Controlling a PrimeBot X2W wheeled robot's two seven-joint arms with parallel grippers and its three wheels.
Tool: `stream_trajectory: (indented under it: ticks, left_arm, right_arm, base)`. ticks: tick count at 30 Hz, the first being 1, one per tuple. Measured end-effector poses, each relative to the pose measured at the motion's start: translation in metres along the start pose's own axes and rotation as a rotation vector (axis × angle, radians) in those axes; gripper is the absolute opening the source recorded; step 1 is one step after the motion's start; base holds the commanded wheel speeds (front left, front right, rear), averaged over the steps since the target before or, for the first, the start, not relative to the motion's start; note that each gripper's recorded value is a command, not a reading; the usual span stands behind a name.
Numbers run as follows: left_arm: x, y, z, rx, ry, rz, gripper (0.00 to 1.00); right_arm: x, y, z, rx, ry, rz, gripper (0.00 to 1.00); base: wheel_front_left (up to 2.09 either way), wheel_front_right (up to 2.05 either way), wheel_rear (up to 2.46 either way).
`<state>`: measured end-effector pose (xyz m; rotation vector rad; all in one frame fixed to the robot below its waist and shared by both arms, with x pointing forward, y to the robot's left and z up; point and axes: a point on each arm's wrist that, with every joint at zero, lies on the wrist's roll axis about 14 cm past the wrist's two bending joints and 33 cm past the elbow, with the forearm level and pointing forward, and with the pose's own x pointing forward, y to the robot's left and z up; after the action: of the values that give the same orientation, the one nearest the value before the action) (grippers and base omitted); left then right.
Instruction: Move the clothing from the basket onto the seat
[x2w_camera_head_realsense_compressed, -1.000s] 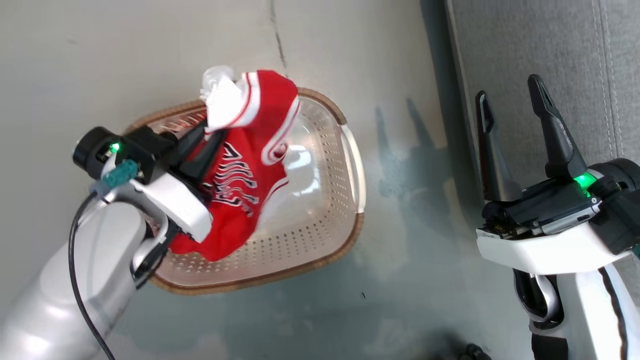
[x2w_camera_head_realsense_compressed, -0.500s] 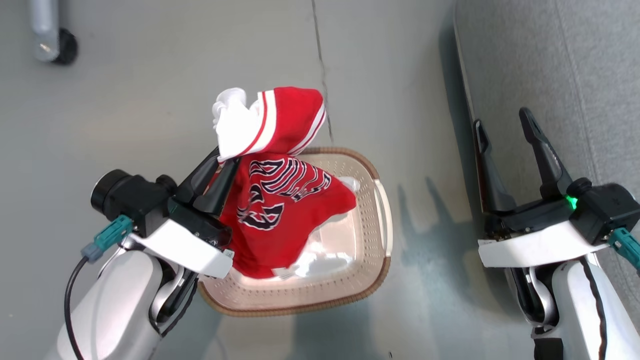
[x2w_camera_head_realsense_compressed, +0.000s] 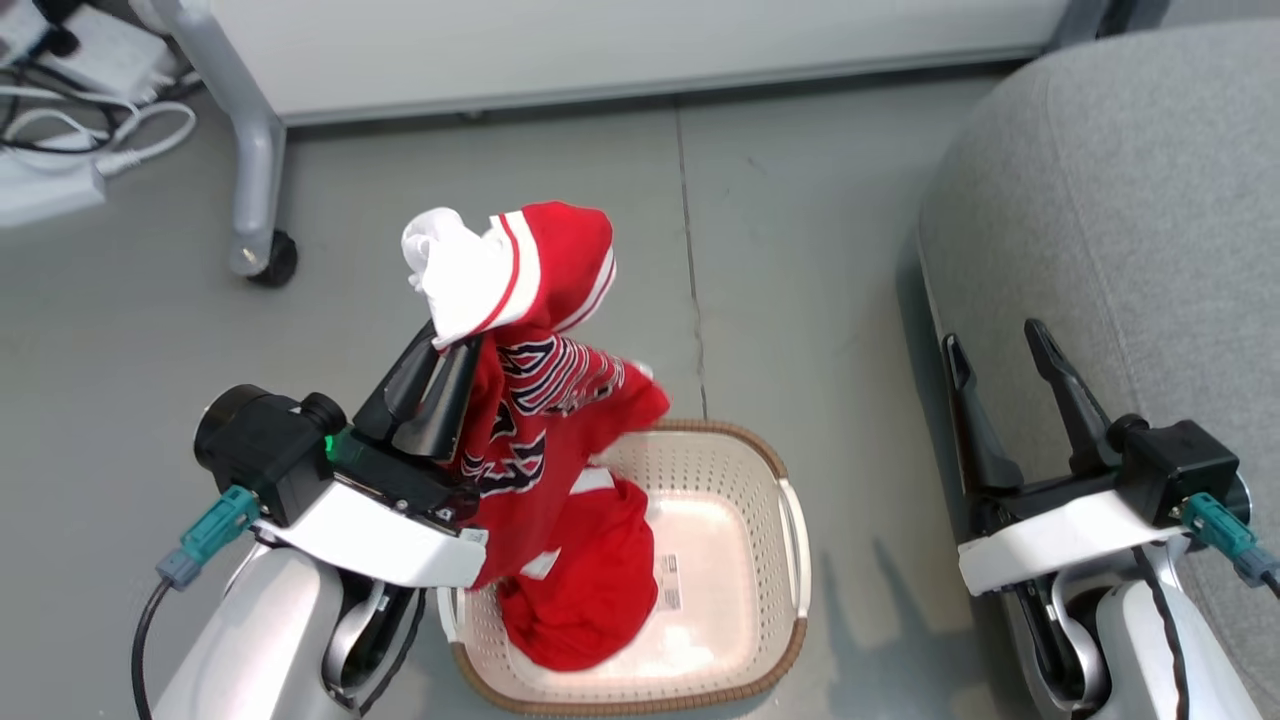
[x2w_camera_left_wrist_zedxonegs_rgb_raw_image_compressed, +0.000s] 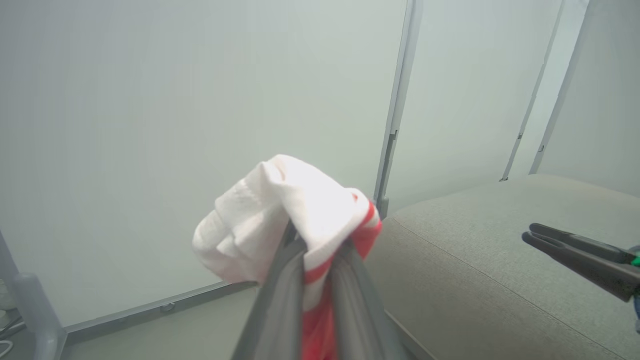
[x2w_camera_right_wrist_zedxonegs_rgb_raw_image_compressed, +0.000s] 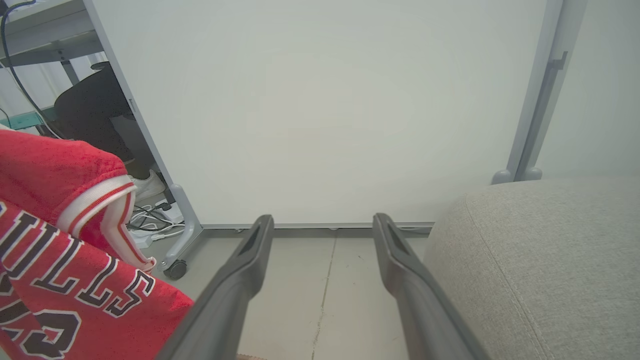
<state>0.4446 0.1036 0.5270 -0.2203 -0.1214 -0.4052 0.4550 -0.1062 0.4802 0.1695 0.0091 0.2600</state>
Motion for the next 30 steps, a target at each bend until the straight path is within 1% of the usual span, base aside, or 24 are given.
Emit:
stream_trajectory:
  ticks: [6, 12, 17, 21, 30]
  left_arm:
    - [-0.012, -0.014, 0.036, 0.016, -0.091, -0.001, 0.00]
    - [-0.027, -0.030, 0.057, 0.028, -0.147, -0.013, 0.00]
    - [-0.035, -0.042, 0.062, 0.023, -0.160, -0.026, 0.00]
    - [-0.040, -0.051, 0.056, 0.018, -0.135, -0.042, 0.00]
    - [-0.044, -0.054, 0.053, 0.023, -0.121, -0.045, 0.00]
  right_arm:
    - [-0.013, 0.010, 0.015, 0.000, -0.021, 0.016, 1.00]
    - [-0.030, 0.015, 0.022, 0.008, -0.030, 0.016, 1.00]
    - [-0.042, 0.015, 0.024, 0.019, -0.031, 0.007, 1.00]
    - [-0.047, 0.015, 0.025, 0.027, -0.030, 0.002, 1.00]
    - [-0.049, 0.019, 0.028, 0.032, -0.039, 0.011, 1.00]
  base:
    - [0.00, 0.00, 0.00]
    - [0.00, 0.00, 0.00]
    - [0.00, 0.00, 0.00]
    - [0.00, 0.00, 0.00]
    - [0.00, 0.00, 0.00]
